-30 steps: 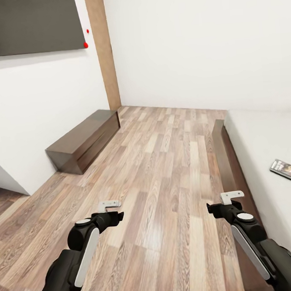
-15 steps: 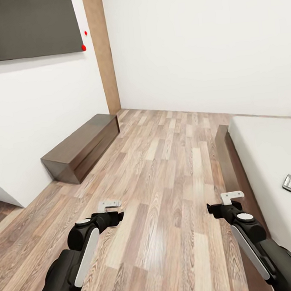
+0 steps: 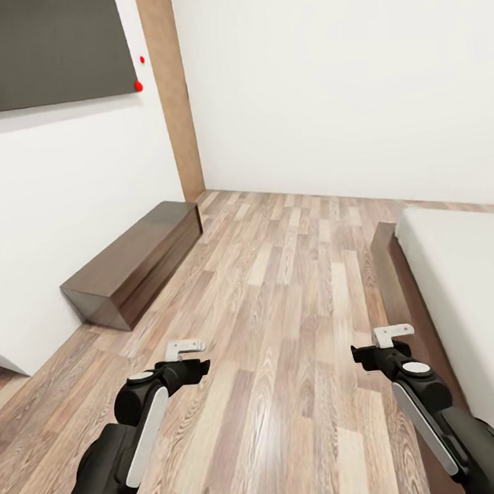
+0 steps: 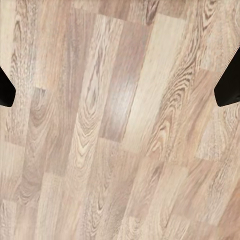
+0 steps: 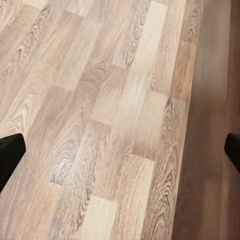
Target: In the bedroom, move the book from the bed onto either nightstand, and place the two sandals side by side next to the bed.
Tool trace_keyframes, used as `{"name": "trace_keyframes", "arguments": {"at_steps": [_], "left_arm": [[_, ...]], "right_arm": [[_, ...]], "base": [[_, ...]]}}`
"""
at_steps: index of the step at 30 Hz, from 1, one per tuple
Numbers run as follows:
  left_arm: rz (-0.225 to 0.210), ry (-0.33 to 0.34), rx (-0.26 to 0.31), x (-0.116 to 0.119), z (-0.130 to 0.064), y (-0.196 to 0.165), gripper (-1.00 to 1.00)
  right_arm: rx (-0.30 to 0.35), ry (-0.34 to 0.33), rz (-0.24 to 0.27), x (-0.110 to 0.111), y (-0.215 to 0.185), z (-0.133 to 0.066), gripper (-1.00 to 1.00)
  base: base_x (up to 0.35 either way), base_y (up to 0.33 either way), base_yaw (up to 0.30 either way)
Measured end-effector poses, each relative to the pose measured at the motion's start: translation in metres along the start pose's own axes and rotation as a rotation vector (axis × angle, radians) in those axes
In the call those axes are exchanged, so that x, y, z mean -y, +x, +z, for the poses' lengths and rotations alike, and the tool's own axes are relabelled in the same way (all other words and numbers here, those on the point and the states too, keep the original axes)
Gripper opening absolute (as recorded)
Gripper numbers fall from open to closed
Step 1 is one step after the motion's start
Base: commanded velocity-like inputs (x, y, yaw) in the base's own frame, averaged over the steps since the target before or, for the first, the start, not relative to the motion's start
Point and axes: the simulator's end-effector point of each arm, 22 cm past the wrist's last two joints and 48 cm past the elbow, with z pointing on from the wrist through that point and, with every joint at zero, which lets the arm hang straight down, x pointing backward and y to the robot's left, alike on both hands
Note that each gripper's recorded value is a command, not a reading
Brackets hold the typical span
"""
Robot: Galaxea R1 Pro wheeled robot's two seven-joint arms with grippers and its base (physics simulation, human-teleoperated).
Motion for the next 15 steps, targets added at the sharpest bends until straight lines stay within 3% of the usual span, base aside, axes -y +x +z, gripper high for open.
{"name": "trace_keyframes", "arguments": {"at_steps": [6,15], "left_arm": [[0.0,0.0,0.0,0.001,-0.008,-0.008,1.0],[0.001,0.0,0.003,0.002,-0.021,-0.02,1.0]], "right_arm": [[0.001,-0.001,0.0,0.002,-0.009,-0.007,1.0],[0.005,0.0,0.001,0.005,-0.023,-0.018,1.0]], "base": [[0.331,0.0,-0.057],[0.331,0.0,-0.238]]}}
